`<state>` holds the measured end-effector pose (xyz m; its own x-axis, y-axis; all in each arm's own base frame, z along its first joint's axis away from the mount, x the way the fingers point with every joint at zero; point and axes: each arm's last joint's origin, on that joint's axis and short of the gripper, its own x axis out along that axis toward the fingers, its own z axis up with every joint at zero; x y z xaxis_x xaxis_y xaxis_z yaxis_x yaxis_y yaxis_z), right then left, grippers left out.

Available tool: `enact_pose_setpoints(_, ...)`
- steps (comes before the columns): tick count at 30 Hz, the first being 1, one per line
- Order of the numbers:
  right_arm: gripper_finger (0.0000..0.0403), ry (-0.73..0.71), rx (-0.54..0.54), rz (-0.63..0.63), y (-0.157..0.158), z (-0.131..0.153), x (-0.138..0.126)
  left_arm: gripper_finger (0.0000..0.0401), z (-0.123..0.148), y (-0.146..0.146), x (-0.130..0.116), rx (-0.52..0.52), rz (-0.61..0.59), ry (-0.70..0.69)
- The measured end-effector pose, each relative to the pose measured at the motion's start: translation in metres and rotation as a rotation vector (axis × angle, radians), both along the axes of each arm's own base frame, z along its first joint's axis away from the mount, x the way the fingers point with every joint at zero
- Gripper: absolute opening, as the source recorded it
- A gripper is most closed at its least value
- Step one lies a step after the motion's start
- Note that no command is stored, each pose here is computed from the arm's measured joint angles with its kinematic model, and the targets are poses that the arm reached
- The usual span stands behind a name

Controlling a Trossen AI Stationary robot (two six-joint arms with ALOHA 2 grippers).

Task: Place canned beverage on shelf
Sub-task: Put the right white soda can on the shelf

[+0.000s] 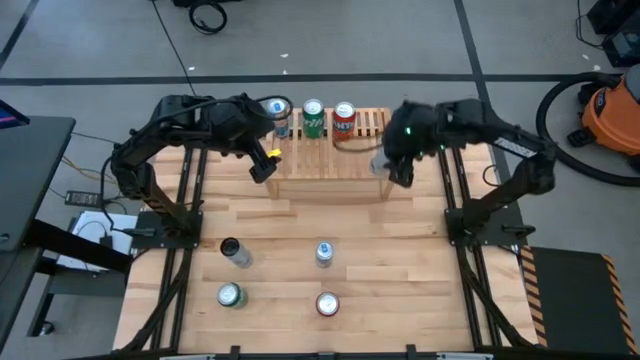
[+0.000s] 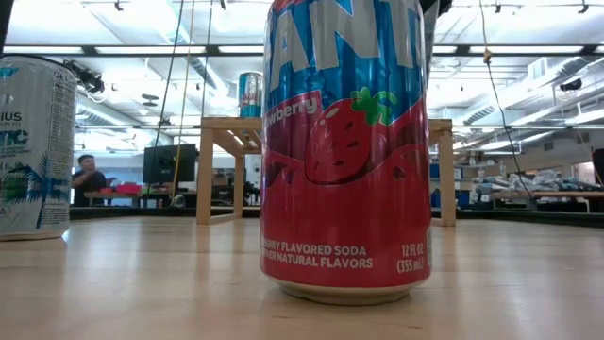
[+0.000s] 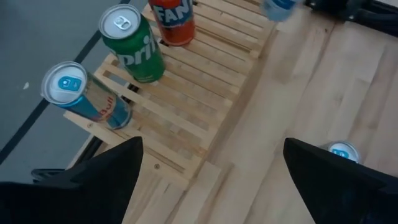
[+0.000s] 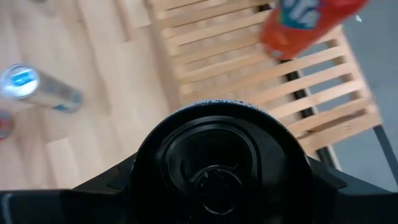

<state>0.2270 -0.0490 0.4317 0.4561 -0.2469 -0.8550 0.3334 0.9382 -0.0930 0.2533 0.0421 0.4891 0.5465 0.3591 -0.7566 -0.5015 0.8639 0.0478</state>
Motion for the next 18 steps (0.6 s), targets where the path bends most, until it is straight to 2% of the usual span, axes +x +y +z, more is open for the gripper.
enact_pose_setpoints(9,0.027,0.005,-0.003,-0.063,-0.058,0.008,0.011,0.0389,0.007,-0.003,-0.012,-0.016,-0.044,-0.03)
enact_pose_setpoints(18,0.027,0.038,0.039,-0.068,-0.106,0.0,0.027,0.0389,0.011,-0.004,-0.019,0.008,-0.073,-0.032)
